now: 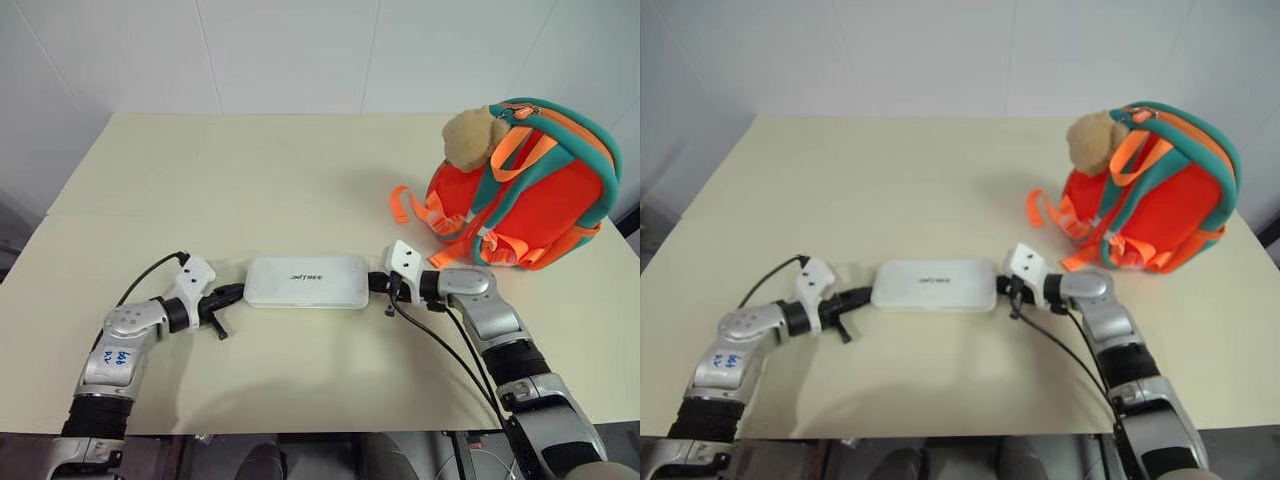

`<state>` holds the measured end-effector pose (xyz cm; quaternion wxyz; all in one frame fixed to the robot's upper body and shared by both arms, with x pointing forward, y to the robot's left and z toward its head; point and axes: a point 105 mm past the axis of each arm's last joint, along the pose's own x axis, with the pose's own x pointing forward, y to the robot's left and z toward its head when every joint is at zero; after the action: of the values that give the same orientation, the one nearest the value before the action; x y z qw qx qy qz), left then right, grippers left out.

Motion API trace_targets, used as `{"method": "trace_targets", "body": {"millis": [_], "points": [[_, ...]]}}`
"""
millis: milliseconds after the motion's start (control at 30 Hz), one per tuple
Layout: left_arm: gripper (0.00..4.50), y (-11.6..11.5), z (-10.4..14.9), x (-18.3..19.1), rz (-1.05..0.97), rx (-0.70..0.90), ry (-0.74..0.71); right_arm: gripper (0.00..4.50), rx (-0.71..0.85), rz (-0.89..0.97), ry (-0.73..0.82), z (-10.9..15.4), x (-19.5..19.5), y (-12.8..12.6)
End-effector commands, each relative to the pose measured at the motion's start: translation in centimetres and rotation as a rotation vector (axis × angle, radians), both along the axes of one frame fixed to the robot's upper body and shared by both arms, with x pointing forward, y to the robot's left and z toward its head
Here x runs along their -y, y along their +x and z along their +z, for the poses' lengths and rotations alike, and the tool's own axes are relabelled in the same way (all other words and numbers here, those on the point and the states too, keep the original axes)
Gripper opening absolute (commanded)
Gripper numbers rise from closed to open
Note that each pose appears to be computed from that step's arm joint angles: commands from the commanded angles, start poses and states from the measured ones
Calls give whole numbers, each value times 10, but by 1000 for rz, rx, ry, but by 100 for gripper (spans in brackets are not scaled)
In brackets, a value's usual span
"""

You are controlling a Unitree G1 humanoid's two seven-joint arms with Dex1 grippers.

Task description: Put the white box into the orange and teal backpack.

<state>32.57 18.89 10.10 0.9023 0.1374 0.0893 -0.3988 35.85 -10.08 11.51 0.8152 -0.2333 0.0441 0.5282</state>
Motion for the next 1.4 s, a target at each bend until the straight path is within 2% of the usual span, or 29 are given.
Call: {"method": "trace_targets", "body": {"millis": [33,300,600,867,1400], "points": [[0,-9,6,13,-59,10,-16,12,19,11,4,11,6,-9],[0,-28,6,26,-91,-18,-34,12,-36,-64,-59,6,44,-24],[0,-38,5,29,-99,-42,-41,12,-60,-188,-140,2,88,-23],[0,-41,7,33,-140,-46,-55,12,-50,-196,-123,9,88,-26],[0,-52,6,39,-214,-93,-68,12,-42,-154,-65,25,63,-37]]}}
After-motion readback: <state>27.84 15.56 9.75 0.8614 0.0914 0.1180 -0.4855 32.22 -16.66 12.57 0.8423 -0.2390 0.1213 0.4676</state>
